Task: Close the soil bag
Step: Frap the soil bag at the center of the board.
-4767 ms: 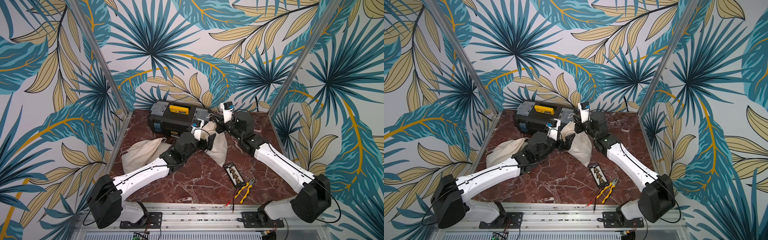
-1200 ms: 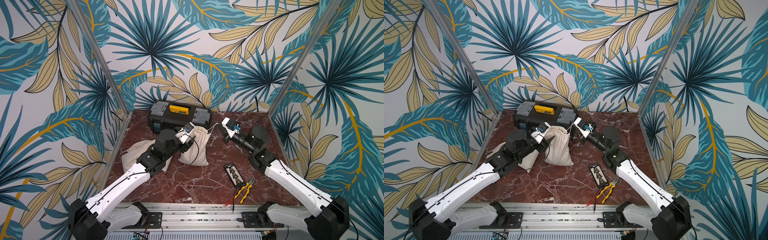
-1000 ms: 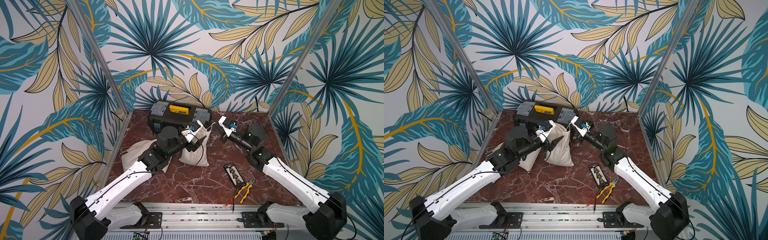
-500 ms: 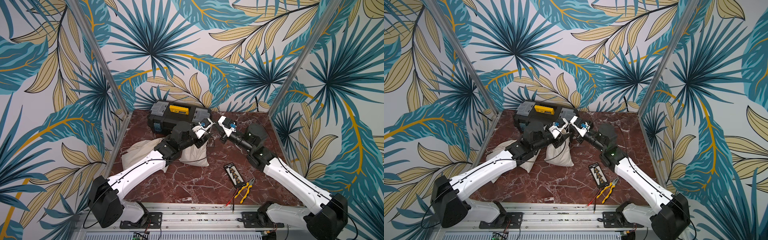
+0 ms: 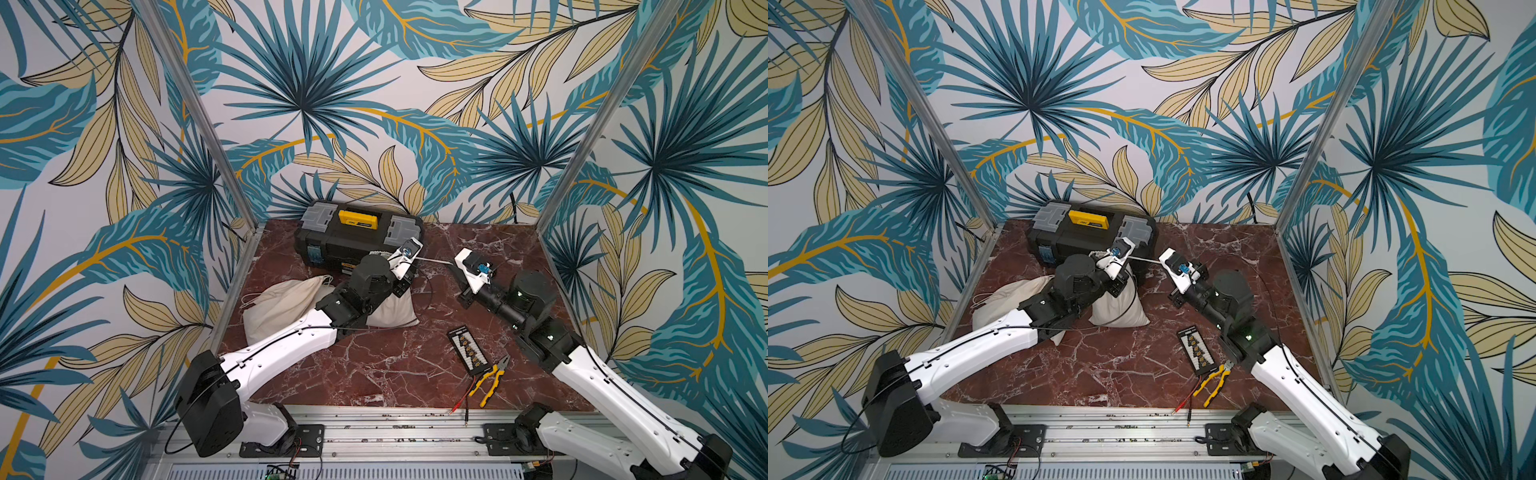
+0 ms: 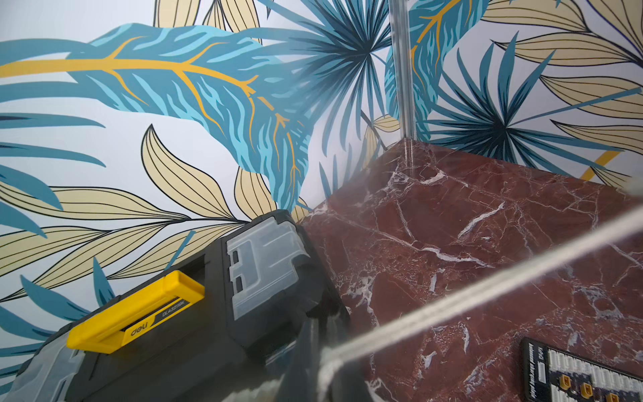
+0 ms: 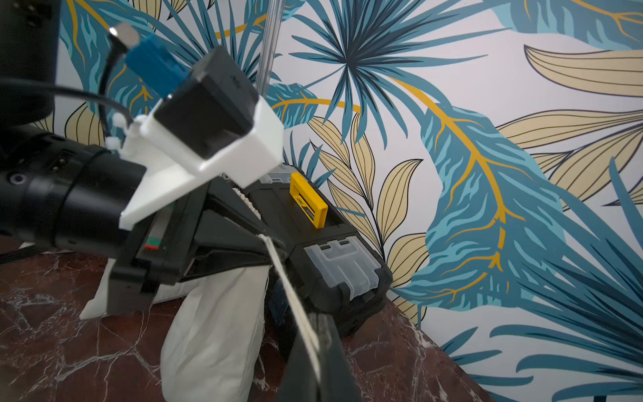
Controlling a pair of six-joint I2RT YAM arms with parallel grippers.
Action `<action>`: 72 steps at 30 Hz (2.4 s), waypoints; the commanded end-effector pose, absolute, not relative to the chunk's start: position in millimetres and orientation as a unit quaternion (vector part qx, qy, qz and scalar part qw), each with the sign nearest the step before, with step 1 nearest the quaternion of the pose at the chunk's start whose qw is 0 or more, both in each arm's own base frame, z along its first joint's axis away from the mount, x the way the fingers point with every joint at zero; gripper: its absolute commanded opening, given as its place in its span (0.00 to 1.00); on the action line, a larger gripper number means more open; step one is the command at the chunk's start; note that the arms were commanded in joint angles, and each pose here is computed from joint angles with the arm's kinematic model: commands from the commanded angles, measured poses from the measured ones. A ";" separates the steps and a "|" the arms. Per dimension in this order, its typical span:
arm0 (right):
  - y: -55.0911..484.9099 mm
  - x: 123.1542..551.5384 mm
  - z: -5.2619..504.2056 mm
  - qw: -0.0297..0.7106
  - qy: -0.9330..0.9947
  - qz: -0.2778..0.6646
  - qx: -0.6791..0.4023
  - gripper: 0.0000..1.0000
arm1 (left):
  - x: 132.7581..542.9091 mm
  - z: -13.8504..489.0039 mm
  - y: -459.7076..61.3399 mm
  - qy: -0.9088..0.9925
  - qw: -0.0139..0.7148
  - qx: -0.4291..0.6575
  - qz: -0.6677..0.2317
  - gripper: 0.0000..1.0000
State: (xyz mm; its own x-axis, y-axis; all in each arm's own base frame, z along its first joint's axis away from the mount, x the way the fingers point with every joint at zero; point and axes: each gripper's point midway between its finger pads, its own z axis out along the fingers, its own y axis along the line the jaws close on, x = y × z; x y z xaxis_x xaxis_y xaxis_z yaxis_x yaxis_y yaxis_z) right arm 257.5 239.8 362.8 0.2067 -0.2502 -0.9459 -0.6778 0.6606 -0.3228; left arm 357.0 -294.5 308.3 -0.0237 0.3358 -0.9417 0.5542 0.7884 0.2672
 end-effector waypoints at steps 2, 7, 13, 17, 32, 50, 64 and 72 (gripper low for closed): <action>155.8 233.5 457.3 0.802 0.547 0.120 -0.207 0.00 | 400.4 224.4 -145.2 0.822 0.533 0.145 0.136 0.10; 127.7 216.3 463.6 0.824 0.530 0.118 -0.161 0.00 | 405.0 205.4 -110.7 0.840 0.509 0.093 0.164 0.11; 126.7 217.9 445.4 0.817 0.542 0.116 -0.161 0.00 | 405.1 203.1 -88.4 0.842 0.505 0.061 0.177 0.03; 164.0 237.2 413.8 0.777 0.575 0.140 -0.217 0.00 | 390.7 232.0 -75.3 0.828 0.524 0.053 0.191 0.00; 260.0 275.9 399.2 0.733 0.552 0.220 -0.332 0.00 | 344.2 271.9 -137.2 0.777 0.607 0.165 -0.029 0.18; 147.9 241.5 448.1 0.814 0.544 0.107 -0.176 0.00 | 409.7 178.6 -49.5 0.850 0.513 -0.051 0.105 0.21; 149.2 289.2 401.9 0.775 0.606 0.085 -0.158 0.00 | 388.9 207.8 -5.0 0.842 0.529 -0.048 0.093 0.02; 239.0 308.3 369.6 0.710 0.604 0.213 -0.292 0.00 | 383.0 205.6 -137.3 0.833 0.534 0.117 -0.082 0.23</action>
State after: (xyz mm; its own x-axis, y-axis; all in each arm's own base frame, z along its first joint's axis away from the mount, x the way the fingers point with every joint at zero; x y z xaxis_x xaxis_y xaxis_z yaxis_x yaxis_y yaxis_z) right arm 309.7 234.4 326.4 0.0890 -0.1755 -0.9805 -0.6391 0.7450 -0.1913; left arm 382.1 -132.1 210.6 -0.3887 0.0780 -0.9180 0.2876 0.9569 -0.0404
